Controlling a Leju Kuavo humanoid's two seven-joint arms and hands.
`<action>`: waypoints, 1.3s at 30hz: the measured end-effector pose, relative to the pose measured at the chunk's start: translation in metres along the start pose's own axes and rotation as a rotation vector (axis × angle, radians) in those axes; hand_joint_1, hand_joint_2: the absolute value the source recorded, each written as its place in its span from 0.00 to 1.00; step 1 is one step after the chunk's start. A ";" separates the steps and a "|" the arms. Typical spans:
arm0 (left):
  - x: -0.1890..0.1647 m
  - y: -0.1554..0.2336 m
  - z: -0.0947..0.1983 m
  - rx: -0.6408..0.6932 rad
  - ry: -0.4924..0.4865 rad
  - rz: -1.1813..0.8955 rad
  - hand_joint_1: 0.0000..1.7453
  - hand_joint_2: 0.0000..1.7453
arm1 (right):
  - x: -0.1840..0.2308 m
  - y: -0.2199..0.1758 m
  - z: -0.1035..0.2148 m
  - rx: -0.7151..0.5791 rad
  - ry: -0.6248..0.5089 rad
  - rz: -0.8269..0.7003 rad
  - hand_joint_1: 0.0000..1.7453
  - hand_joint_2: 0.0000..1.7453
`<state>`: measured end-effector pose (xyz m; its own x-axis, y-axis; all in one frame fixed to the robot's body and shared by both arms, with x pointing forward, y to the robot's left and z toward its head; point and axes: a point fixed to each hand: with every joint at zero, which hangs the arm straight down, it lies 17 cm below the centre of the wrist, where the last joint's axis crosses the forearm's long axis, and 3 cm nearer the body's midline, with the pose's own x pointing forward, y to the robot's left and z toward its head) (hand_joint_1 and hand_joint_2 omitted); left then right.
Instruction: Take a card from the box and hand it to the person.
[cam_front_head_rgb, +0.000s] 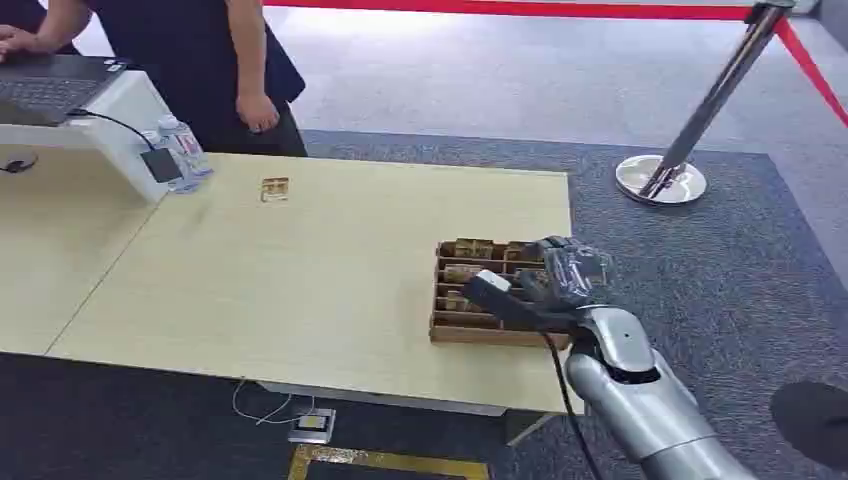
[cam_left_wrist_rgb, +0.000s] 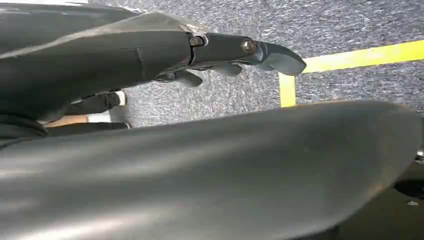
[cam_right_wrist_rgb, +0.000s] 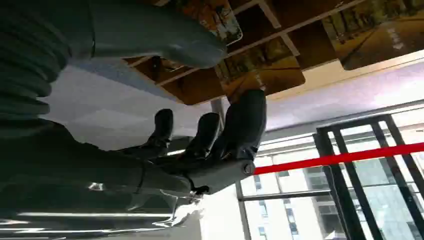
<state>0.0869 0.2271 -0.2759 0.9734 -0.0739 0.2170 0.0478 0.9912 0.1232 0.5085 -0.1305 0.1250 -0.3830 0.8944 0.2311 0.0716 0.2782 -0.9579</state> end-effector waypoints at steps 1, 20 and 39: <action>0.000 0.000 0.000 0.000 0.000 0.000 0.00 0.00 | -0.001 0.001 0.000 0.002 0.001 0.001 0.50 1.00; -0.001 0.001 0.000 0.005 0.004 0.009 0.00 0.00 | -0.006 0.013 -0.001 0.039 0.014 -0.003 0.50 1.00; -0.002 0.001 0.000 0.006 0.005 0.009 0.00 0.00 | -0.017 0.022 0.003 0.054 0.041 0.003 0.53 1.00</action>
<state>0.0851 0.2283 -0.2762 0.9750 -0.0645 0.2129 0.0379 0.9912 0.1268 0.5137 -0.1404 0.1000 -0.3448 0.9092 0.2335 0.0228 0.2568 -0.9662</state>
